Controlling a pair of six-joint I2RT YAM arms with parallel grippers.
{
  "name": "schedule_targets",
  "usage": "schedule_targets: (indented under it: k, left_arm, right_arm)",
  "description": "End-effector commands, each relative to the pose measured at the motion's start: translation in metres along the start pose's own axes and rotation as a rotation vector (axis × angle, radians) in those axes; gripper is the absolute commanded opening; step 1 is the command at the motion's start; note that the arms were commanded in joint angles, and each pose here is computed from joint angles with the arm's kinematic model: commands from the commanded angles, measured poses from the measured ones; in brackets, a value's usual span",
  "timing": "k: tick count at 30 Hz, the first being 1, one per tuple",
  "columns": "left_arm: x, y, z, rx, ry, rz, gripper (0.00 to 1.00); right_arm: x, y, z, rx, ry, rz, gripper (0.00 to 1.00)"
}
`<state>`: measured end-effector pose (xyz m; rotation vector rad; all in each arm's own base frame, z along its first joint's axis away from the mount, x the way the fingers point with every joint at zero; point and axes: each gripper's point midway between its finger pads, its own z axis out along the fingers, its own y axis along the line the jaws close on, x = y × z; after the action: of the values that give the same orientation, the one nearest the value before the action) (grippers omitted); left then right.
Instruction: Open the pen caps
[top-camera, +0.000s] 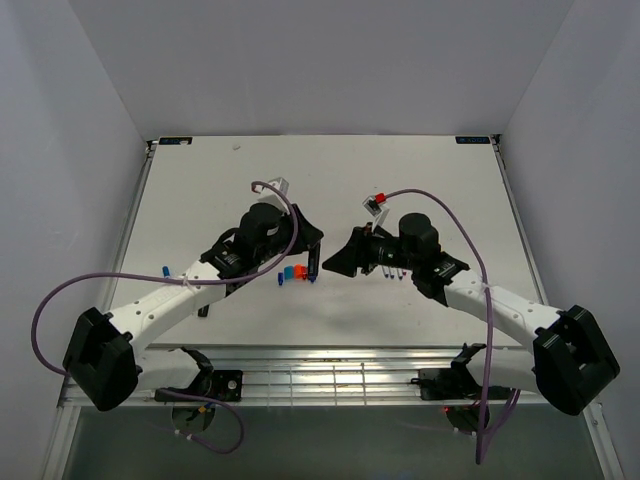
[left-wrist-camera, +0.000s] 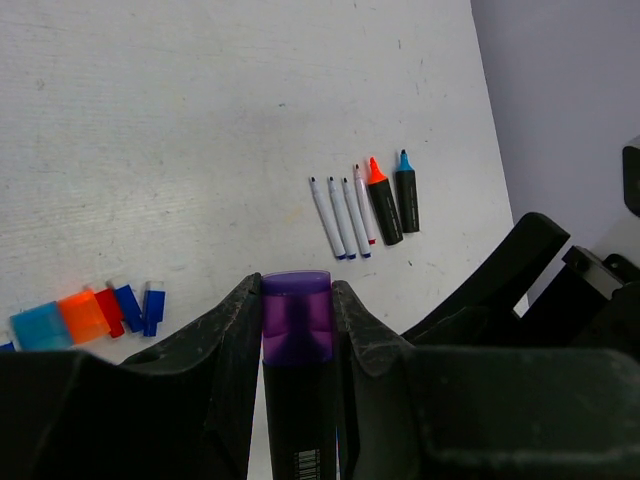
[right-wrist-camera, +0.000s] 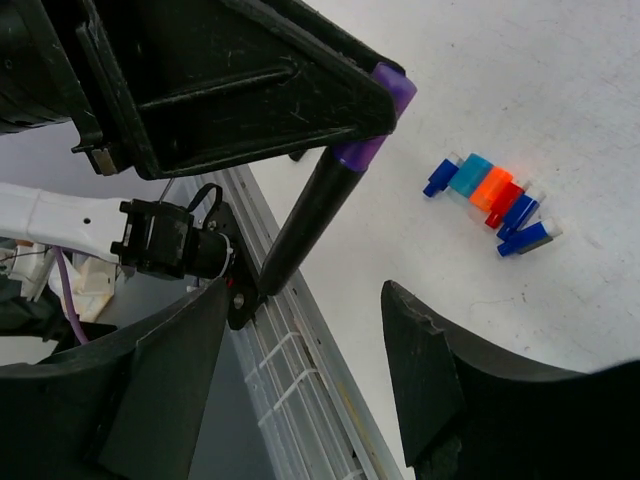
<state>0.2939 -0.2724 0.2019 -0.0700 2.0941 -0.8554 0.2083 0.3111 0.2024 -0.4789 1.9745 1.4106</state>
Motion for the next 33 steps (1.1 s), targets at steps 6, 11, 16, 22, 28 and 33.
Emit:
schedule_targets:
  k: [6, 11, 16, 22, 28, 33]
  left_arm:
    - [-0.001, -0.010, 0.009, -0.084, -0.038, -0.063, 0.00]
    - [0.009, -0.017, 0.014, -0.097, -0.021, -0.082, 0.00]
    - [0.013, -0.024, 0.014, -0.092, -0.019, -0.076, 0.00]
    - [0.011, -0.021, 0.009, -0.092, -0.031, -0.053, 0.08]
    - [0.016, -0.012, 0.006, -0.102, -0.031, -0.017, 0.36]
    - [0.024, -0.015, 0.011, -0.083, 0.000, -0.015, 0.46]
  right_arm:
    - [-0.006, 0.003, 0.015, -0.004, -0.038, -0.054, 0.64]
    - [-0.001, -0.004, 0.025, -0.004, -0.028, -0.030, 0.57]
    - [-0.001, -0.016, 0.033, 0.031, -0.037, -0.004, 0.46]
    - [0.007, -0.019, 0.033, 0.027, -0.028, 0.028, 0.08]
    - [0.010, -0.014, 0.026, 0.016, -0.031, 0.039, 0.08]
    - [0.009, -0.012, 0.030, 0.003, -0.014, 0.042, 0.08]
